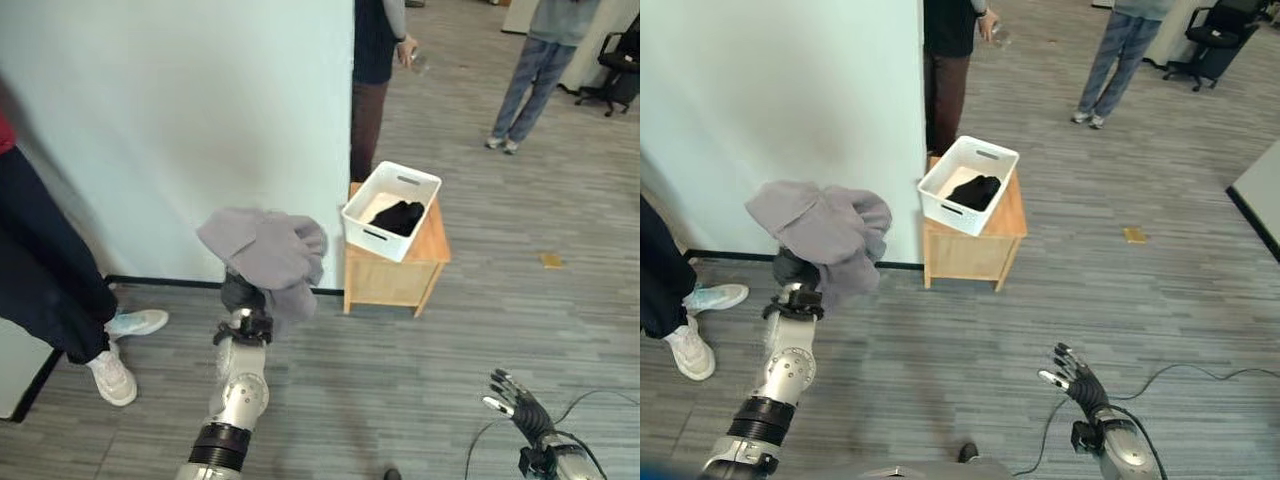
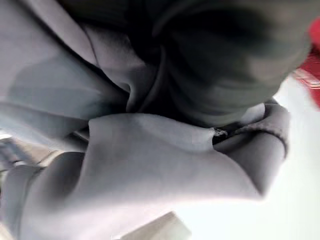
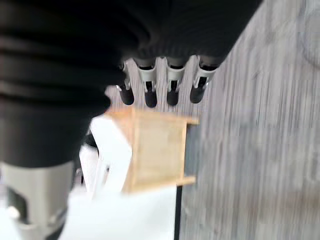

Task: Pick up bed clothes into laundry basket.

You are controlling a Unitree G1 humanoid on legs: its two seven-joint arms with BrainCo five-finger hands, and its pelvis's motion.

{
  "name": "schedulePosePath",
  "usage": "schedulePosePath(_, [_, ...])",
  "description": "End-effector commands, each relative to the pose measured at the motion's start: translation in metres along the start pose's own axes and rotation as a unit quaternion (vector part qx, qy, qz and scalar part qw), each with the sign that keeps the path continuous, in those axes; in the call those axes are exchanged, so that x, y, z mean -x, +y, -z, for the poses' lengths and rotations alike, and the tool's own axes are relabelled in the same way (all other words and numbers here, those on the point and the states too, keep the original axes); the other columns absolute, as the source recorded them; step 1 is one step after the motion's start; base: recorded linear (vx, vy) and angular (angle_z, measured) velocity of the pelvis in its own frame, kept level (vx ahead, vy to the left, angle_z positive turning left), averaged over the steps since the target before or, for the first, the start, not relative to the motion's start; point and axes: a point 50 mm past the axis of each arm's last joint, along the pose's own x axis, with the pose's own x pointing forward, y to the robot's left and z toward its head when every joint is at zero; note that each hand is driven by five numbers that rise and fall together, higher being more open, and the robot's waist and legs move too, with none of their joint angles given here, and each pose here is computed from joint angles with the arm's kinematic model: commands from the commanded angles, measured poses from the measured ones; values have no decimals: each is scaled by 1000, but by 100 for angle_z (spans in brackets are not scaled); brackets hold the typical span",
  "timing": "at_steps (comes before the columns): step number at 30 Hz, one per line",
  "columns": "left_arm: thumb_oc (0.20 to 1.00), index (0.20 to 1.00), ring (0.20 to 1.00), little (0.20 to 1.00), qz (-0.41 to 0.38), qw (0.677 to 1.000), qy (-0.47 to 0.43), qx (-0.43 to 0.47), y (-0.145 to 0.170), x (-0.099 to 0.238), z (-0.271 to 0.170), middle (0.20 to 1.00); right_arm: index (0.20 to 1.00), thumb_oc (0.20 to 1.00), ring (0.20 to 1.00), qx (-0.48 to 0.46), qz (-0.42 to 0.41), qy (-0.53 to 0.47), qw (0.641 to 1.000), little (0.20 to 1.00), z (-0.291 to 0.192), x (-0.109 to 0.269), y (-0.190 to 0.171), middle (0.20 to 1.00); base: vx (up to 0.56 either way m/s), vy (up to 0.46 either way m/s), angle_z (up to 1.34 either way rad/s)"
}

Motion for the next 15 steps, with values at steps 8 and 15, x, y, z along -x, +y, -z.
schedulePosePath(8, [200,200,200,200,120,992,38,5,-28,2,6,200,1000,1000,1000,53,-60,-65,995,1000,-39,-22,6,1000,81,26,-81])
schedulePosePath(15, [200,200,200,200,120,992,25,3,-28,2,-3,200,1000,1000,1000,57,-104,-67,991,1000,-40,-25,27,1000,184,173,-56])
